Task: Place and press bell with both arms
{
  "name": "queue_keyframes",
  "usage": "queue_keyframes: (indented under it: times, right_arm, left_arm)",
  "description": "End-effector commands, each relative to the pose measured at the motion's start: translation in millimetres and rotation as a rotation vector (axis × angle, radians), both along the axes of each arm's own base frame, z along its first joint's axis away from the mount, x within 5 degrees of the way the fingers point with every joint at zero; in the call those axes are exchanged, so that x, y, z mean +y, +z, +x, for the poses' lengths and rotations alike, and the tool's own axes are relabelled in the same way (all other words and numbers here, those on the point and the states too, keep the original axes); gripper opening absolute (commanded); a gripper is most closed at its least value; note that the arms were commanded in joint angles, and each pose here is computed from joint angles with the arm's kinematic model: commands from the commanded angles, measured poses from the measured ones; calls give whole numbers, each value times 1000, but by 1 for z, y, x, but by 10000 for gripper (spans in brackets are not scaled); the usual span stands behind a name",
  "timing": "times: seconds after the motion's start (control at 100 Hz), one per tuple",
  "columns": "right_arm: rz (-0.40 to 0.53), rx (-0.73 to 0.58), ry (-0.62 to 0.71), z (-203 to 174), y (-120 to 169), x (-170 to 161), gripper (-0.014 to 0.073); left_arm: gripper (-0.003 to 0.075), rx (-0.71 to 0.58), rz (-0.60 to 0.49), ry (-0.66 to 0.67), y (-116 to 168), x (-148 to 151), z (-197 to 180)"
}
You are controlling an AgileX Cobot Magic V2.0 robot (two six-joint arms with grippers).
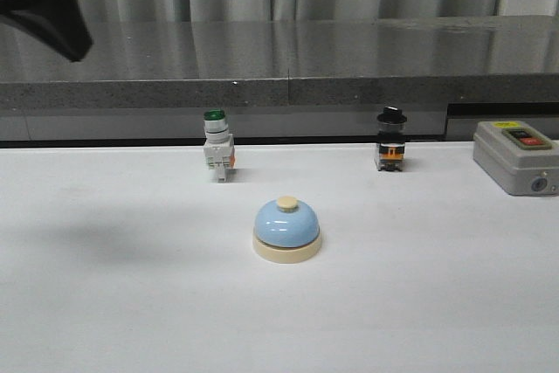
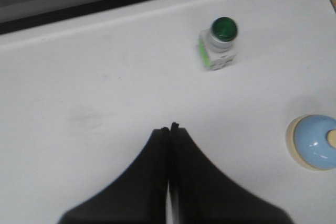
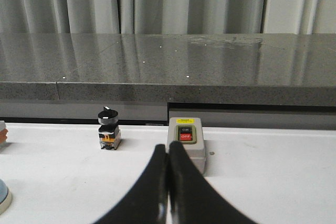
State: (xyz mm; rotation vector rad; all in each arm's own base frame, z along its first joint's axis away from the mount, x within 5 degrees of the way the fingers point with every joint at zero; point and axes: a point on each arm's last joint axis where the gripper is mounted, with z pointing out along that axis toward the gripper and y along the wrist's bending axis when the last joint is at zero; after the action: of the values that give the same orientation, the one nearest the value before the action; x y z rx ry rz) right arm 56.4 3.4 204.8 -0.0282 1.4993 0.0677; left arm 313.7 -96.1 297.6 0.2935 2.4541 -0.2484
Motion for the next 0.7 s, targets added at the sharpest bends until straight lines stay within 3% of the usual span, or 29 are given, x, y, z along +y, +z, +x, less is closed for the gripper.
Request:
queue_keyframes:
  times: [0.0, 0.3, 0.69]
  right_arm:
    - [-4, -121, 1, -4, 14, 0, -70]
    - [-4, -121, 1, -4, 14, 0, -70]
    - [-4, -121, 1, -4, 14, 0, -70]
  left_arm:
    - [-20, -136, -60, 70, 26, 19, -15]
    - [-20, -203, -63, 199, 21, 64, -75]
    - [-20, -361, -120, 233, 11, 74, -148]
